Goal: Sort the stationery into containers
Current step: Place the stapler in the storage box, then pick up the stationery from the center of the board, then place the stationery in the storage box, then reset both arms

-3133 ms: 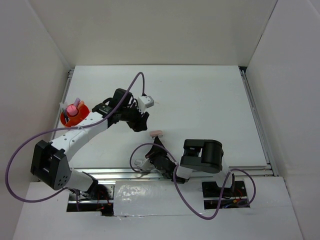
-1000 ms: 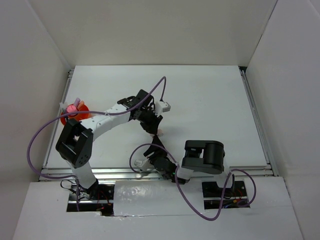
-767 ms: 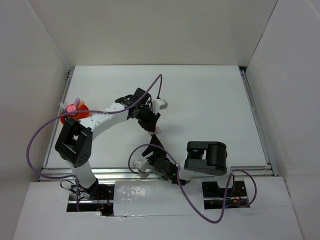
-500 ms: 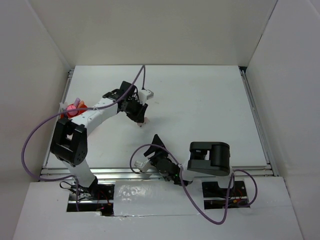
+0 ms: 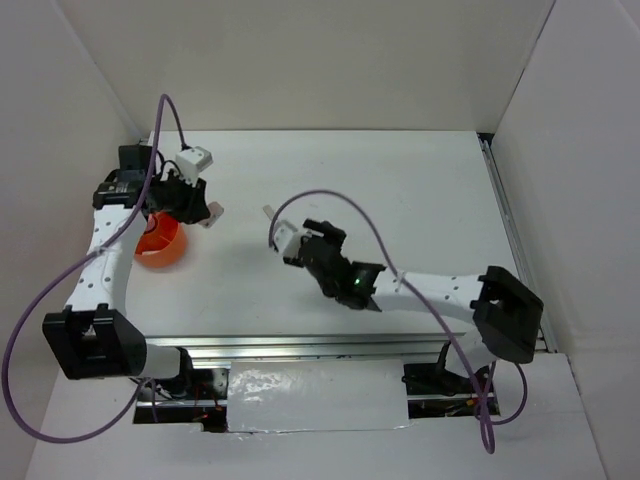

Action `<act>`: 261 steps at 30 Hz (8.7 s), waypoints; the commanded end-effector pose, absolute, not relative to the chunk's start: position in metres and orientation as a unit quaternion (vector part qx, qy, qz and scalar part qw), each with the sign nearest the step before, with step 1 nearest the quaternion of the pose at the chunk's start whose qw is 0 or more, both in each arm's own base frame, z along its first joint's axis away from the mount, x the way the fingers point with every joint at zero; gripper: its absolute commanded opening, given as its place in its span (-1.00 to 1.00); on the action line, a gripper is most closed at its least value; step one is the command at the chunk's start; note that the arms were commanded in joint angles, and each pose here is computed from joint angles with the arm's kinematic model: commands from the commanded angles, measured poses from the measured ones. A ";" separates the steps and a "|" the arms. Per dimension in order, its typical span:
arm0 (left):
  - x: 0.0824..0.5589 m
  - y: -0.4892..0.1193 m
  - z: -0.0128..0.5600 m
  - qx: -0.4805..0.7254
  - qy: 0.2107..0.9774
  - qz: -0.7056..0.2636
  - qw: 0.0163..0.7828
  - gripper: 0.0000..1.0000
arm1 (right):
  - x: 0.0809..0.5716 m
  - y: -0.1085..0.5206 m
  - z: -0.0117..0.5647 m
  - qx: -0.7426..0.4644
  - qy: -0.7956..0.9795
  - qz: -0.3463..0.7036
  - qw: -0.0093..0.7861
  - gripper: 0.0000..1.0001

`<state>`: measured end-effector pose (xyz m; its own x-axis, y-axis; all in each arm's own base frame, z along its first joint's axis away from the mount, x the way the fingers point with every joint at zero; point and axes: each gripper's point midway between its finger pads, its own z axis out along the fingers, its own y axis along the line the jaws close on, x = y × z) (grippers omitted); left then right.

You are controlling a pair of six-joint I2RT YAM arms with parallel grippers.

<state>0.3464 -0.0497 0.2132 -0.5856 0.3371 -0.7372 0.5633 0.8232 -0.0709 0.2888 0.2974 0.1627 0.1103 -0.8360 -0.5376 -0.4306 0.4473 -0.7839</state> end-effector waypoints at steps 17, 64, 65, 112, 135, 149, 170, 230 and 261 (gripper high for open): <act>0.289 0.092 0.228 0.378 0.866 -0.035 0.325 -1.00 | 0.292 0.233 0.133 -0.379 0.840 -0.040 0.386 0.40; 0.316 0.121 0.144 0.383 0.888 -0.051 0.249 -0.56 | 0.307 0.225 0.117 -0.359 0.858 -0.061 0.363 0.44; 0.316 0.121 0.144 0.382 0.889 -0.051 0.248 -0.50 | 0.307 0.225 0.117 -0.359 0.858 -0.061 0.363 0.44; 0.470 -0.137 0.079 -0.139 0.956 -0.032 0.256 0.12 | 0.323 0.192 0.111 -0.282 0.901 -0.010 0.330 0.48; 0.508 -0.139 0.031 -0.161 0.958 -0.057 0.230 0.14 | 0.322 0.188 0.105 -0.278 0.906 -0.003 0.318 0.49; 0.502 -0.151 0.015 -0.134 0.966 -0.068 0.210 -0.18 | 0.322 0.186 0.102 -0.278 0.908 -0.003 0.312 0.48; 0.491 -0.139 0.158 -0.014 0.903 -0.113 0.415 -1.00 | 0.321 0.186 0.108 -0.281 0.905 -0.008 0.319 0.48; 0.409 0.092 0.183 0.135 0.806 0.133 0.561 -0.90 | 0.318 0.203 0.090 -0.308 0.907 -0.014 0.286 1.00; 0.371 -0.080 0.263 0.196 0.845 -0.136 0.479 0.99 | 0.326 0.127 0.146 -0.213 0.917 0.031 0.336 1.00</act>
